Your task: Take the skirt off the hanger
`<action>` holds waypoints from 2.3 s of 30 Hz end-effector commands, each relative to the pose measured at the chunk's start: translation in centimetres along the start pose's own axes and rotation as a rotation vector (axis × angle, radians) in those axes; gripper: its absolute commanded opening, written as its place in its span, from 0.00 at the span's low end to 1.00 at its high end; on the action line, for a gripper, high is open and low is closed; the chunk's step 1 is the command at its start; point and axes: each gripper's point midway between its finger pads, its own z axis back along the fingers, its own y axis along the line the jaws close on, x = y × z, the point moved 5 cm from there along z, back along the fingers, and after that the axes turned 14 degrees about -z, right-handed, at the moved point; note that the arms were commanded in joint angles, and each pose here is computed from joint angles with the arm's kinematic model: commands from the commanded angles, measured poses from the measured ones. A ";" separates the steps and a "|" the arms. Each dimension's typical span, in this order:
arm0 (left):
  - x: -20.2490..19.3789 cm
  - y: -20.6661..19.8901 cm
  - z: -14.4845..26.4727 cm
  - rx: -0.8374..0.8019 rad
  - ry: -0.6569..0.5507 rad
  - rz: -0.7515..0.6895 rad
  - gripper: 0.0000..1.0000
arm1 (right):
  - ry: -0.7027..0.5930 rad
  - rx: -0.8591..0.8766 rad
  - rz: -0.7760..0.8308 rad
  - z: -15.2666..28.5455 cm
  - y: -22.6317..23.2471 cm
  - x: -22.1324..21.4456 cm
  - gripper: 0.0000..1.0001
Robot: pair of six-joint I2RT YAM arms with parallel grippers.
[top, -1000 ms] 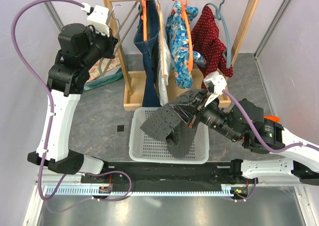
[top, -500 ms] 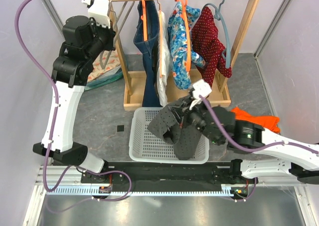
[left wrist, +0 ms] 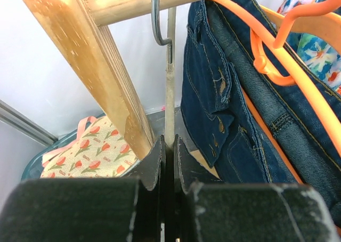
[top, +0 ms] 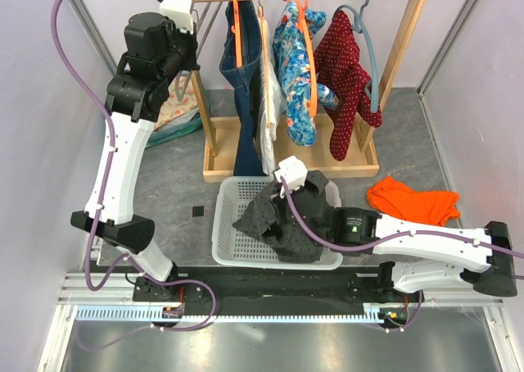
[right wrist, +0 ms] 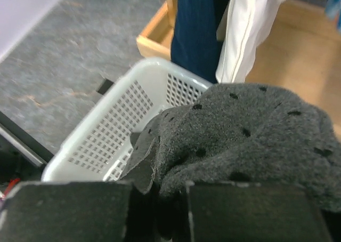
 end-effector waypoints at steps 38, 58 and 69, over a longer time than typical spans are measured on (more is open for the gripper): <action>6.2 0.3 7.9 0.028 -0.236 0.037 0.76 | 0.284 -0.300 -0.076 -4.0 -8.7 -13.7 0.81; 5.2 -7.2 -1.6 -0.013 -0.146 0.033 0.75 | 0.092 0.266 -0.194 3.8 1.3 1.5 0.98; 4.1 -7.5 -3.1 0.011 -0.112 0.015 0.33 | 0.013 0.257 -0.224 4.9 0.7 3.4 0.98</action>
